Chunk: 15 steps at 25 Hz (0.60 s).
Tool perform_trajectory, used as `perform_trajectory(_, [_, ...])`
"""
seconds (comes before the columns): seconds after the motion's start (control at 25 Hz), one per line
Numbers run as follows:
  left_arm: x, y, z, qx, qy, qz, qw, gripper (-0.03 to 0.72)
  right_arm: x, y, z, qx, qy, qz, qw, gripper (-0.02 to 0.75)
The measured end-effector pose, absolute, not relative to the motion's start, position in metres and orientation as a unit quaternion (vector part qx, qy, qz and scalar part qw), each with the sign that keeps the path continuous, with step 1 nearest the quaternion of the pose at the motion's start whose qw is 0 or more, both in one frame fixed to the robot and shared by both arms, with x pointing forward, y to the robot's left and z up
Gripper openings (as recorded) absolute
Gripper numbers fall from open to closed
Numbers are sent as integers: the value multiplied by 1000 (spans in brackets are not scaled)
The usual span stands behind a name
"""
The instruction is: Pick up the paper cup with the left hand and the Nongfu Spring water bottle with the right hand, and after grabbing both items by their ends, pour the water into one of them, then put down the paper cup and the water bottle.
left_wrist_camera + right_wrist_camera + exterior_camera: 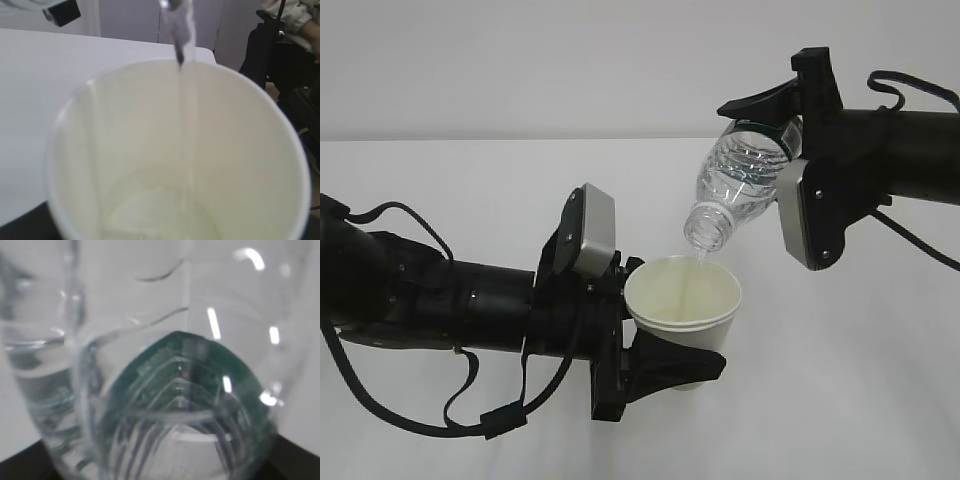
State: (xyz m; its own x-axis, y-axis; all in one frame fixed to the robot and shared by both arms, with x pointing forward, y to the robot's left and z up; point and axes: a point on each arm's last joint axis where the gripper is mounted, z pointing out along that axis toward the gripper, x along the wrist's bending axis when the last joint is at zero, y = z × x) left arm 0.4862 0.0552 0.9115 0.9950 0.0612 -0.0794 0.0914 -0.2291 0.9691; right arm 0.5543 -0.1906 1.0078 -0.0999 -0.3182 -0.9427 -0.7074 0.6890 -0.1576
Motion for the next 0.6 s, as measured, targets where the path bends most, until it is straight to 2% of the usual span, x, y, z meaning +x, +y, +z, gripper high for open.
perform_trajectory(0.6, [487,56,910,790,51,-9,612,477,554,-190,1008,-358,719,170,570,491])
